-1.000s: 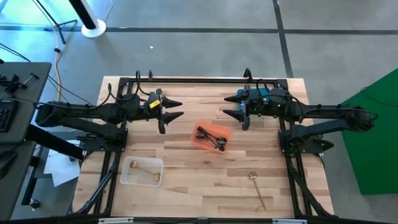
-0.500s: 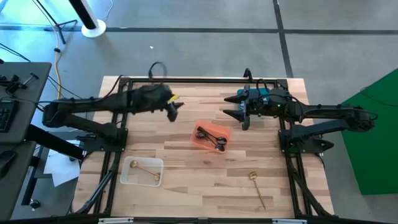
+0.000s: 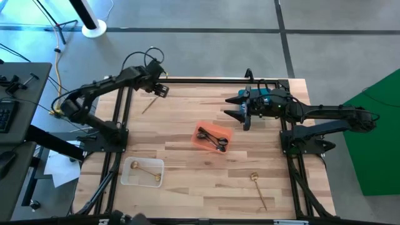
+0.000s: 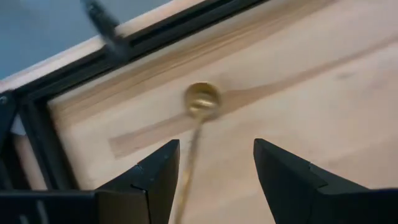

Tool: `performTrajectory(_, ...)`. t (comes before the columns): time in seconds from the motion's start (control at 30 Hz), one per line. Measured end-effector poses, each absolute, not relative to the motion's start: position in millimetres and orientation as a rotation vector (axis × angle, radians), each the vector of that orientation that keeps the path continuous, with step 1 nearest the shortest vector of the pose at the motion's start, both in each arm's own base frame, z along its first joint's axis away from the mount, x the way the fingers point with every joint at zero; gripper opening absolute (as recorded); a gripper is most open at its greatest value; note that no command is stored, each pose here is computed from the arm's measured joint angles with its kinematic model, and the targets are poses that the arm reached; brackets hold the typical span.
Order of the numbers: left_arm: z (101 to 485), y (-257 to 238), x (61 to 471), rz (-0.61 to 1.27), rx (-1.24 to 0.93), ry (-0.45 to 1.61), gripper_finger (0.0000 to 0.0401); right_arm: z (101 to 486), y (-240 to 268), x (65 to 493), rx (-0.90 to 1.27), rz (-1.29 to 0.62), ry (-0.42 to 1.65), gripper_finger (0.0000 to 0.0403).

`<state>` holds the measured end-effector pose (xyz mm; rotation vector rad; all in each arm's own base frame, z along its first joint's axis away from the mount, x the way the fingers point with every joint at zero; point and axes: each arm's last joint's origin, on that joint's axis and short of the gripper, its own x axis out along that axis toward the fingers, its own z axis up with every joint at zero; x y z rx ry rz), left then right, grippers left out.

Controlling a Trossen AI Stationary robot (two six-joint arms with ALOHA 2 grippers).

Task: Sort silverware by color (type)
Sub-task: Put the top golden spoon into the white bin

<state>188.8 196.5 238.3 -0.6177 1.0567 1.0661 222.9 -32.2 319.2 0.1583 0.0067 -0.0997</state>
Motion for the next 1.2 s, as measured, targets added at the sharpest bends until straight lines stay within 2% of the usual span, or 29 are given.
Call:
performTrajectory(0.13, 217, 216, 183, 1.090, -0.649, 1.141, 0.0197, 319, -33, 223, 0.158, -0.123, 0.008, 0.0239)
performTrajectory(0.63, 151, 239, 190, 0.886, -0.736, 1.361, 0.0197, 317, -33, 223, 0.162, -0.126, 0.029, 0.0239)
performTrajectory(0.93, 134, 245, 191, 0.879, -0.759, 1.401, 0.0190, 317, -33, 223, 0.183, -0.127, 0.028, 0.0239)
performTrajectory(1.07, 133, 245, 191, 0.803, -0.724, 1.411, 0.0144, 317, -33, 223, 0.213, -0.127, 0.026, 0.0239)
performTrajectory(1.2, 133, 244, 192, 0.786, -0.723, 1.416, 0.0049, 317, -33, 223, 0.213, -0.127, 0.026, 0.0239)
